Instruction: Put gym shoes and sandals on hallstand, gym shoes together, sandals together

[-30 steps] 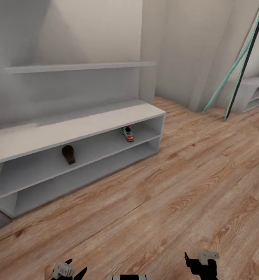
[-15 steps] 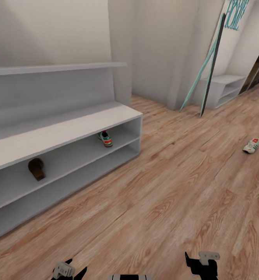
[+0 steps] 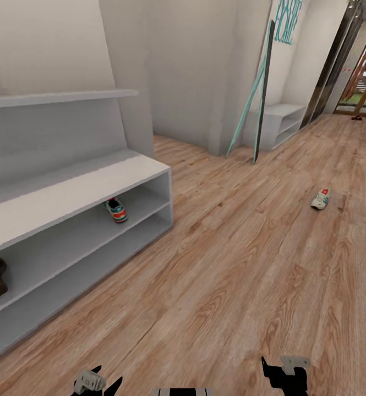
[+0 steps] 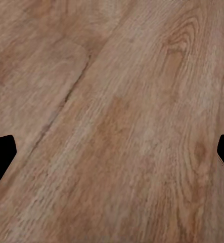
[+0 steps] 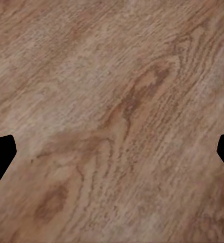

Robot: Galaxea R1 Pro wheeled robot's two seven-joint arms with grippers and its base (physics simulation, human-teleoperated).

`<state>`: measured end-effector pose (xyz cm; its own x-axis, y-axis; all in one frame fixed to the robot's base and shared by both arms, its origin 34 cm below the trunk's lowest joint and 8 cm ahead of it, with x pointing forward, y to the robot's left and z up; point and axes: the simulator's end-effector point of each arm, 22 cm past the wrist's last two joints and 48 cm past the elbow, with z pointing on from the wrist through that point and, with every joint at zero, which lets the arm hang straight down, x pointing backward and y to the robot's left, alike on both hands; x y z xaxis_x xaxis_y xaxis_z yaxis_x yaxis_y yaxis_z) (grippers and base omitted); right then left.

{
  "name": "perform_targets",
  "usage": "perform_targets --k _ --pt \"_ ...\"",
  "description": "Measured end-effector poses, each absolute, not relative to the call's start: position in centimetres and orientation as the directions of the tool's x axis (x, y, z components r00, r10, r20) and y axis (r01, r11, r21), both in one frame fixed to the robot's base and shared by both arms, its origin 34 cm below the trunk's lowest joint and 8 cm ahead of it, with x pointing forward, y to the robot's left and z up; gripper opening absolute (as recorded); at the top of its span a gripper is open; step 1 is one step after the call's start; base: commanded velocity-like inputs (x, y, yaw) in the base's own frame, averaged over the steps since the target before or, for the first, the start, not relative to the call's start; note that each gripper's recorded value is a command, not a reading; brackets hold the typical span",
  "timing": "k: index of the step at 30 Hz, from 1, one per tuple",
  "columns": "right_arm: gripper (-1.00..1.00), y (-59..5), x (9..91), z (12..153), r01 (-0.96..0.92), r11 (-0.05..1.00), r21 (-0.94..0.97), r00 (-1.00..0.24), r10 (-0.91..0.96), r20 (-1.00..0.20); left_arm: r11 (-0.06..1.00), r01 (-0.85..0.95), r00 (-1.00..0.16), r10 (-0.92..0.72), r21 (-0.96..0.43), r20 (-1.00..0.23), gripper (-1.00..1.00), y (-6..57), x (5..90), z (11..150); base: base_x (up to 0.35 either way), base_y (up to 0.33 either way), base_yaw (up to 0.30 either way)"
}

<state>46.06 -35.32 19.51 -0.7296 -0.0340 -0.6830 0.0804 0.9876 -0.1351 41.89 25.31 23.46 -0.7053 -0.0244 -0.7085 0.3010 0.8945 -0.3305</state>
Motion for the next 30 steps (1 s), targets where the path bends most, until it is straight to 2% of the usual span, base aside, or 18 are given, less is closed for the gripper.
perform_targets --k 30 --pt "1.0 -35.32 45.93 19.44 0.08 0.988 -0.135 -0.732 -0.034 -0.681 0.896 0.297 -0.708 -0.026 -0.33 -0.706 1.0 25.43 41.82 23.38 0.014 -0.001 -0.299"
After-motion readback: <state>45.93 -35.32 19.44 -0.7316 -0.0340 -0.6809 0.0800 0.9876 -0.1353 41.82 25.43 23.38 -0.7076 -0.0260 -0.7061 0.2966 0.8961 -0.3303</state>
